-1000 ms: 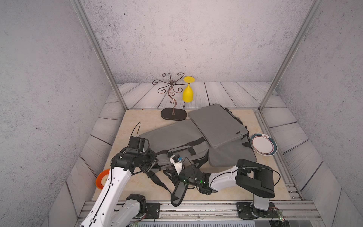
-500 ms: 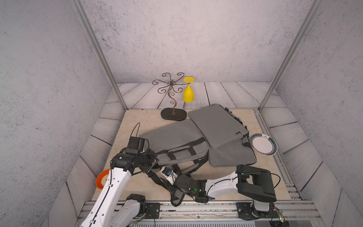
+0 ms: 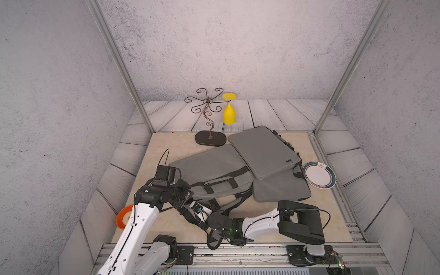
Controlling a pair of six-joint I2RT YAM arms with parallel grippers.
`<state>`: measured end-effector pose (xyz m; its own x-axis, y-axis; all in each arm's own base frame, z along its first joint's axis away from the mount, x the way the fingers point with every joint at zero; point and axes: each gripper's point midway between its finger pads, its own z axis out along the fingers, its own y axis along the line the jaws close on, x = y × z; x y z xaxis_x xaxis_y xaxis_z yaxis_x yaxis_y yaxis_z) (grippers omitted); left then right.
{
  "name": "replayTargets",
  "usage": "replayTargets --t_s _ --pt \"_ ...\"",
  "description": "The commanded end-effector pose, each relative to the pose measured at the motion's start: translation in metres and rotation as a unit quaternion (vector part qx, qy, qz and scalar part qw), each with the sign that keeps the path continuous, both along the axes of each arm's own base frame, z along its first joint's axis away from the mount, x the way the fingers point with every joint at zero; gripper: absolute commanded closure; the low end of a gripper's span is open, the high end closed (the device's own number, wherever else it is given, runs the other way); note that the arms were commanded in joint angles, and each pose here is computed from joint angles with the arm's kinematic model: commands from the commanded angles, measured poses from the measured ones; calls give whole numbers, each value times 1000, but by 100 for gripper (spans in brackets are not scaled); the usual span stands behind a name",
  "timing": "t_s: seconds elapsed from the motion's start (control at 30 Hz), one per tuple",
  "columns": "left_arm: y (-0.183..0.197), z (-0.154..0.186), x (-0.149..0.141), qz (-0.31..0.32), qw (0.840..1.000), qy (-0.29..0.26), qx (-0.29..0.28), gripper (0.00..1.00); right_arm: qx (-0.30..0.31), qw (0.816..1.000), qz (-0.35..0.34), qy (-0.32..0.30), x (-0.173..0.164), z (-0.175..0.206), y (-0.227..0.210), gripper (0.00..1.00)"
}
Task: Open the zippered laptop bag and take out the laptop
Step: Unzip the zipper on the zippered laptop bag.
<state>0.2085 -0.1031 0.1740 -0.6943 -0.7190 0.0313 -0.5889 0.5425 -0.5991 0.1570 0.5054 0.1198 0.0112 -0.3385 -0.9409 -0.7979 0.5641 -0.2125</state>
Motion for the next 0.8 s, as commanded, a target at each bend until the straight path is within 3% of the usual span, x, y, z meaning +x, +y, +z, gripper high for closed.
replayTargets --t_s 0.0,0.33,0.77 --pt "-20 26 10 -29 997 -52 -44 100 -15 999 -35 -12 12 -5 1 68" --pt "-27 21 7 -32 997 -47 -45 100 6 997 -74 -9 23 9 -1 70" --pt "-22 19 8 -42 998 -51 -14 100 44 996 -79 14 21 24 -19 93"
